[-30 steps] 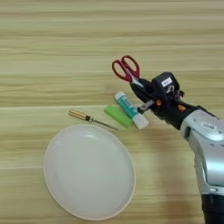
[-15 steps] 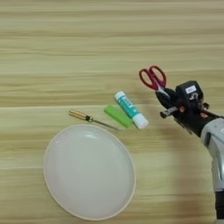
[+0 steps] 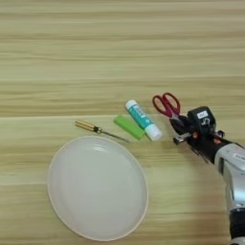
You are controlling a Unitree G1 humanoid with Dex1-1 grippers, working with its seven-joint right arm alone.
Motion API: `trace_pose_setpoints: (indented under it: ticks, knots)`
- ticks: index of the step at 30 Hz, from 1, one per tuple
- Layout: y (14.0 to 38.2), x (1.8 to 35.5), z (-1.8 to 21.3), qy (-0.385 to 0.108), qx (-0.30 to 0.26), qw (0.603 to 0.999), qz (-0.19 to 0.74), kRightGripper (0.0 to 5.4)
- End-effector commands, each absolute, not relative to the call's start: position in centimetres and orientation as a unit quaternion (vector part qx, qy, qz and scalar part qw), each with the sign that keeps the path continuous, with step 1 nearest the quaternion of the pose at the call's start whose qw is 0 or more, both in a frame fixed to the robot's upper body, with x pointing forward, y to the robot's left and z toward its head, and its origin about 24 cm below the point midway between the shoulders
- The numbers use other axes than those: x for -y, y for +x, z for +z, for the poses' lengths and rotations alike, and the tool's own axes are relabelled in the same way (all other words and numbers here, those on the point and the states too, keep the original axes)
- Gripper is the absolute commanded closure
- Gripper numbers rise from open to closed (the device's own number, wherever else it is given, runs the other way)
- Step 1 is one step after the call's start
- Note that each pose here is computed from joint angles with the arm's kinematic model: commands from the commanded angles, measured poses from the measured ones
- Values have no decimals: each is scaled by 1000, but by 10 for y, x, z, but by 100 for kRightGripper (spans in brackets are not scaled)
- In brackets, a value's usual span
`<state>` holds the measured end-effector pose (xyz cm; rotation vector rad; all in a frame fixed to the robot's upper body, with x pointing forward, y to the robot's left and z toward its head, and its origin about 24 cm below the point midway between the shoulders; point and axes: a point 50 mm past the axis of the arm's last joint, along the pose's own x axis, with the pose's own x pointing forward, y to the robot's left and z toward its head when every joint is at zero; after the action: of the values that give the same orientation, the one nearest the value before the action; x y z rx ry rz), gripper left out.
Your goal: Move the objects on the table
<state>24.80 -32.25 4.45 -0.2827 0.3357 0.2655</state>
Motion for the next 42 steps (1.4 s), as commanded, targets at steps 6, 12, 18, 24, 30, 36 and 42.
trace_pose_setpoints:
  ticks: [6, 12, 18, 24, 30, 36, 42]
  knots:
    - [263, 330, 65, -181, -128, 969, 113, 474]
    - [262, 334, 59, -185, -138, 967, 107, 474]
    - [262, 335, 56, -186, -142, 967, 105, 474]
    - [263, 336, 56, -185, -142, 967, 101, 419]
    - [264, 337, 57, -183, -139, 968, 97, 354]
    - [267, 338, 64, -181, -121, 972, 90, 300]
    - [271, 335, 80, -179, -79, 977, 88, 235]
